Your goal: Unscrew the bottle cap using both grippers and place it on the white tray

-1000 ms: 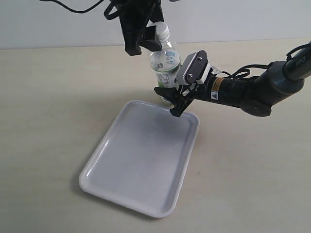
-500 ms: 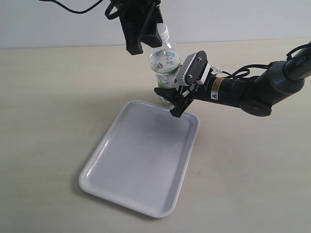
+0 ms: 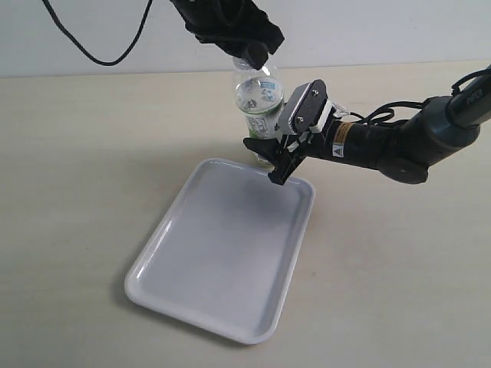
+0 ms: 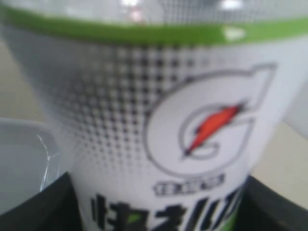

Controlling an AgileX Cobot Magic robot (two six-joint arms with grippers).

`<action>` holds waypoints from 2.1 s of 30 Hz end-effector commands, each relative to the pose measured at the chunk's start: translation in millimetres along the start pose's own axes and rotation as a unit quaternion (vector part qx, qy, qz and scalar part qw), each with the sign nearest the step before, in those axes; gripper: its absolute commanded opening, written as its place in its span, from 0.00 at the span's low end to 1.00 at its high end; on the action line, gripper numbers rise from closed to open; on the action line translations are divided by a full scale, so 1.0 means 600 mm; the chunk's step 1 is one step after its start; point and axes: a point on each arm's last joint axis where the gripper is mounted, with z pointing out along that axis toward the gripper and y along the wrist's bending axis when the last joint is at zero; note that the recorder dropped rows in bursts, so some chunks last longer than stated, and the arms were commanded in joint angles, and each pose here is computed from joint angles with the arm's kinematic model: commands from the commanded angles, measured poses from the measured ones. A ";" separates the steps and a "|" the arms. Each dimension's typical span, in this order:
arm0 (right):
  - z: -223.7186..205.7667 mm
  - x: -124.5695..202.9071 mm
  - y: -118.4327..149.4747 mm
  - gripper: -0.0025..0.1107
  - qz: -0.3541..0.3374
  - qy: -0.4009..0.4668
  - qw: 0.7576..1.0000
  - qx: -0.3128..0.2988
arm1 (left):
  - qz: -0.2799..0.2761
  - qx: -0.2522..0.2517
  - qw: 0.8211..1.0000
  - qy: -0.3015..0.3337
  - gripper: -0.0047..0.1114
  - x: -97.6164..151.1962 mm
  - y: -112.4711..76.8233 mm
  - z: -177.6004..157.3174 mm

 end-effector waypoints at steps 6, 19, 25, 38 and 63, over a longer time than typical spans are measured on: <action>-0.001 0.017 0.006 0.02 -0.004 0.041 0.999 -0.009 | -0.050 0.001 0.998 -0.036 0.04 -0.012 0.000 -0.004; -0.001 0.017 0.006 0.02 -0.004 0.041 0.999 -0.009 | 0.013 -0.005 0.999 -0.051 0.57 -0.016 0.000 -0.013; -0.001 0.017 0.006 0.02 -0.004 0.041 0.999 -0.009 | 0.099 -0.013 0.993 -0.062 0.56 -0.021 -0.002 -0.038; -0.001 0.017 0.006 0.02 -0.003 0.041 0.999 -0.007 | 0.357 -0.023 0.931 -0.069 0.58 -0.024 -0.009 -0.071; -0.001 0.017 0.006 0.02 -0.006 0.042 0.999 -0.006 | 0.398 0.014 0.917 -0.012 0.60 -0.003 -0.008 -0.014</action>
